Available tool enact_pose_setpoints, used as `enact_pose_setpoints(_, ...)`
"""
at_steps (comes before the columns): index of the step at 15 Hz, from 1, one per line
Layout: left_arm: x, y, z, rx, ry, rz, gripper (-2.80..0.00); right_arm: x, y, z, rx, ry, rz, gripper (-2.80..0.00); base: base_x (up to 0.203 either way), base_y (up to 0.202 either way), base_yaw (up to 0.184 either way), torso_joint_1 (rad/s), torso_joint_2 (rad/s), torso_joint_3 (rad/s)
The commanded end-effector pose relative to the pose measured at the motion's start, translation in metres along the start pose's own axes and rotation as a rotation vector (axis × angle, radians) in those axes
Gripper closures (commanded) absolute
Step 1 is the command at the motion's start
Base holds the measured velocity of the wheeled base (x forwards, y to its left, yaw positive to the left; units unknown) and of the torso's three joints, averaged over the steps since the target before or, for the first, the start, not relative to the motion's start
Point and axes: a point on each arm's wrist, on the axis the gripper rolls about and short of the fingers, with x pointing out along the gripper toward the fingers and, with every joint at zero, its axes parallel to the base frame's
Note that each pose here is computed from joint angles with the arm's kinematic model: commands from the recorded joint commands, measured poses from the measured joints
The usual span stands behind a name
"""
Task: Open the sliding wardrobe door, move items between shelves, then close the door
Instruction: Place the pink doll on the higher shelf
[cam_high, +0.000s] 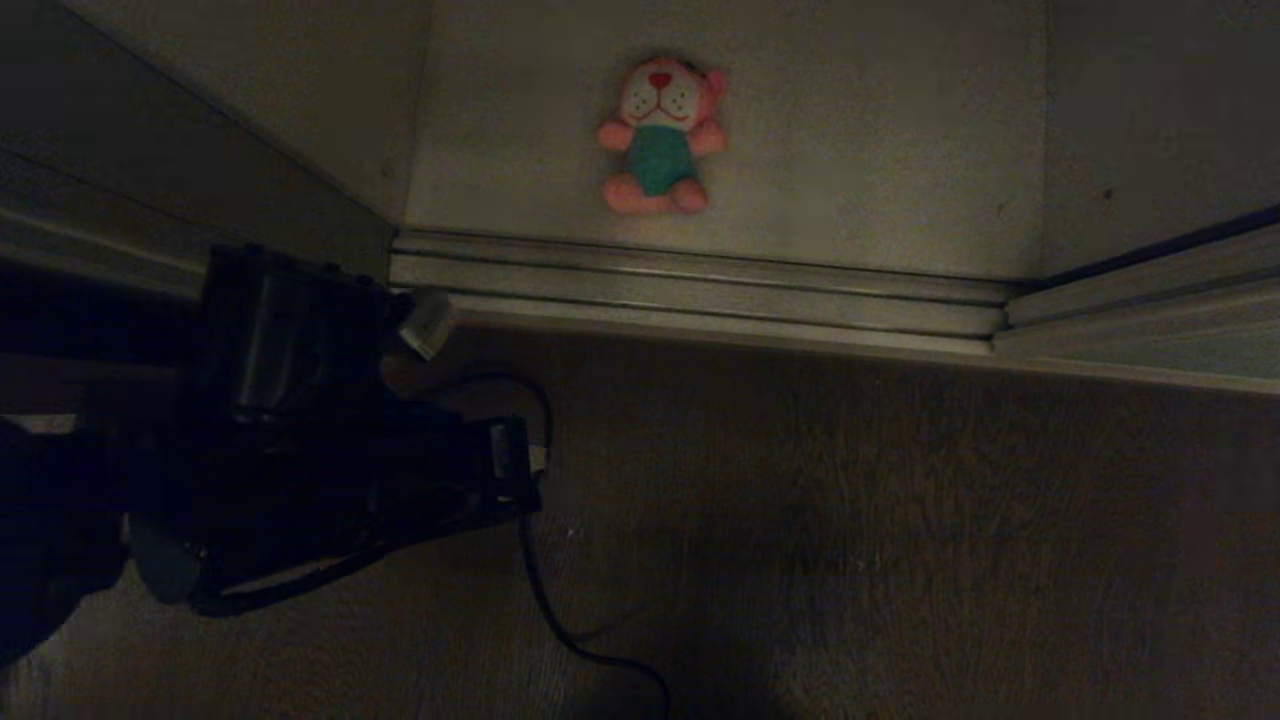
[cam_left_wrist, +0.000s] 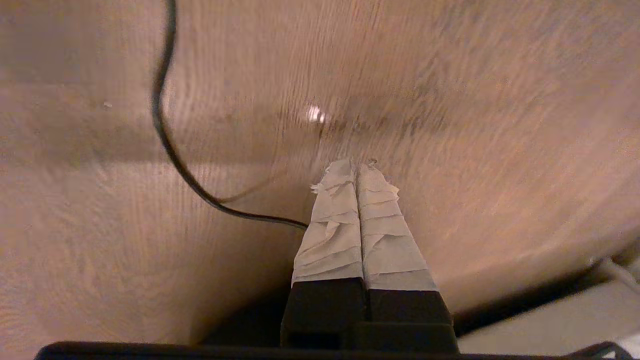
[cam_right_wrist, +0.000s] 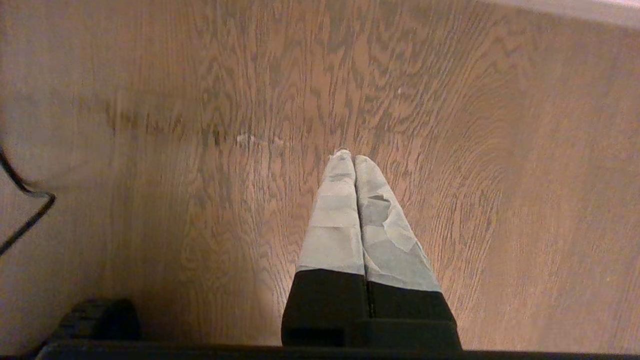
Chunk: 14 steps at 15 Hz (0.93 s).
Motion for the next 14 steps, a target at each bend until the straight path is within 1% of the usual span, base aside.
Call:
enact_pose_setpoints(1,0.014,-0.003,-0.001,0.001,0.016,0.005,0.0,0.0,0.0,-0.001,-0.001,0.004,0.0,0.0,0.0,0.0,0.0,0.002,0.0,-0.197)
enact_pose_setpoints(3,0.014,-0.005,0.003,0.0,0.005,0.003,0.0,0.0,0.0,-0.001,-0.001,0.004,0.0,0.0,0.0,0.0,0.0,0.0,0.0,-0.201)
enact_pose_setpoints(5,0.026,-0.004,0.0,0.0,0.011,0.009,0.0,0.0,0.0,-0.001,-0.001,0.003,0.001,0.0,0.0,0.0,0.0,-0.001,0.0,-0.2)
enact_pose_setpoints(7,0.04,-0.01,0.011,-0.012,-0.076,-0.03,0.0,0.0,0.0,-0.001,-0.001,0.006,0.0,0.0,0.0,0.0,0.0,-0.002,0.0,-0.2)
enact_pose_setpoints(9,0.055,-0.021,0.032,-0.008,-0.187,-0.074,0.0,0.0,0.0,-0.001,-0.001,0.004,0.0,0.0,0.0,0.0,0.0,0.01,0.0,-0.092)
enact_pose_setpoints(11,0.073,-0.03,0.047,0.034,-0.271,-0.074,0.0,0.0,0.0,-0.001,-0.001,0.004,0.0,0.0,0.0,0.0,0.0,0.003,0.0,-0.017)
enact_pose_setpoints(12,0.077,-0.033,0.055,0.049,-0.327,-0.067,0.0,0.0,0.0,-0.001,-0.001,0.004,0.0,0.0,0.0,0.0,0.0,0.0,0.0,0.0)
enact_pose_setpoints(14,0.081,-0.032,0.069,0.07,-0.409,-0.06,0.0,0.0,0.0,-0.001,-0.001,0.003,0.001,0.0,0.0,0.0,0.0,0.0,0.0,0.0)
